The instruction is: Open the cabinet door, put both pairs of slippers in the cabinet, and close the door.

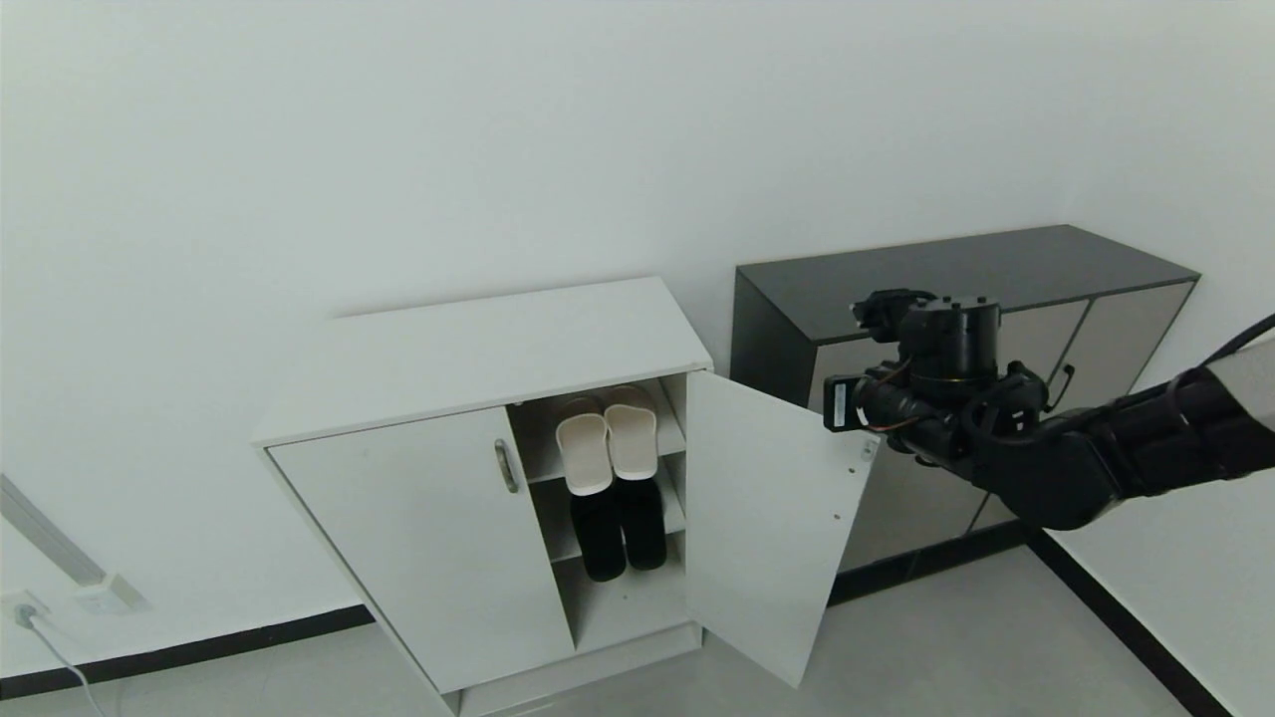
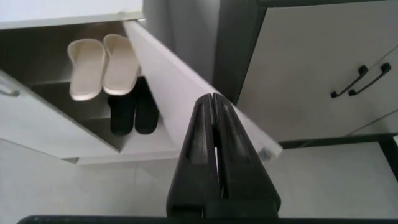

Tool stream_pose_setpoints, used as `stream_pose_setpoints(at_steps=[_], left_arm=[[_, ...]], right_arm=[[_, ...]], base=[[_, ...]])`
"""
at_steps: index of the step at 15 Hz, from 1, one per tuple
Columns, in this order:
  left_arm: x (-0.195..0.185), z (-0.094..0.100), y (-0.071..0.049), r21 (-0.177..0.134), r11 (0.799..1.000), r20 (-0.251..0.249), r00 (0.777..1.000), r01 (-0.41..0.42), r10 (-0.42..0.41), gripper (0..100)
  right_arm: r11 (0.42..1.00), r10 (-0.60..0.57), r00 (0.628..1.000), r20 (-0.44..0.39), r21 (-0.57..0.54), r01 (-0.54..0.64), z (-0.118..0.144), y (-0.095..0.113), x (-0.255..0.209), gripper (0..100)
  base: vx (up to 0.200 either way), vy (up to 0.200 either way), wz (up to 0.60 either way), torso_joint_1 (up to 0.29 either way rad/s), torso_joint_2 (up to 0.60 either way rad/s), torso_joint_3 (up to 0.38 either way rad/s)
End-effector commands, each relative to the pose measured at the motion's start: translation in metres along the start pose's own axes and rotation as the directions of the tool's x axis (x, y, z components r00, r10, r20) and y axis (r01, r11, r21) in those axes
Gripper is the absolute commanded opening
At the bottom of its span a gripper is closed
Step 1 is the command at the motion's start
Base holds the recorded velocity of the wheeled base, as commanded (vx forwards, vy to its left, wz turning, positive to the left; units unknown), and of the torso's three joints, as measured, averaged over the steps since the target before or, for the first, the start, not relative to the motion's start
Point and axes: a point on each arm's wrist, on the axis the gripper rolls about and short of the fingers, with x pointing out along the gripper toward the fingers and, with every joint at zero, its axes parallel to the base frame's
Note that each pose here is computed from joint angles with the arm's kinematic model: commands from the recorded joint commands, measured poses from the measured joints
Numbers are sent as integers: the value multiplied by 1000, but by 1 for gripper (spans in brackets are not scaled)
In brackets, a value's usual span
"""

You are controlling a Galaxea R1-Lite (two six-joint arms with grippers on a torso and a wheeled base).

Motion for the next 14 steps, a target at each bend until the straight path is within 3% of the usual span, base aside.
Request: stream_pose_setpoints(at_steps=[1,7,14], left_arm=[[0,0,0,0,1000,-2,1000,-1,1,0],[0,0,0,0,1000,-2,1000,-1,1,0],[0,0,0,0,1000,-2,1000,-1,1,0]], right_arm=[[1000,-20,999,-34,8,20,-16,-11,28,0],[999,-39,995,-91,10,40,-43,-19,58,0],[998,-45,995,-90,30,48,-47,-20,68,0]], base=[[0,0,0,0,0,0],[0,0,0,0,0,0],[0,0,0,0,0,0]])
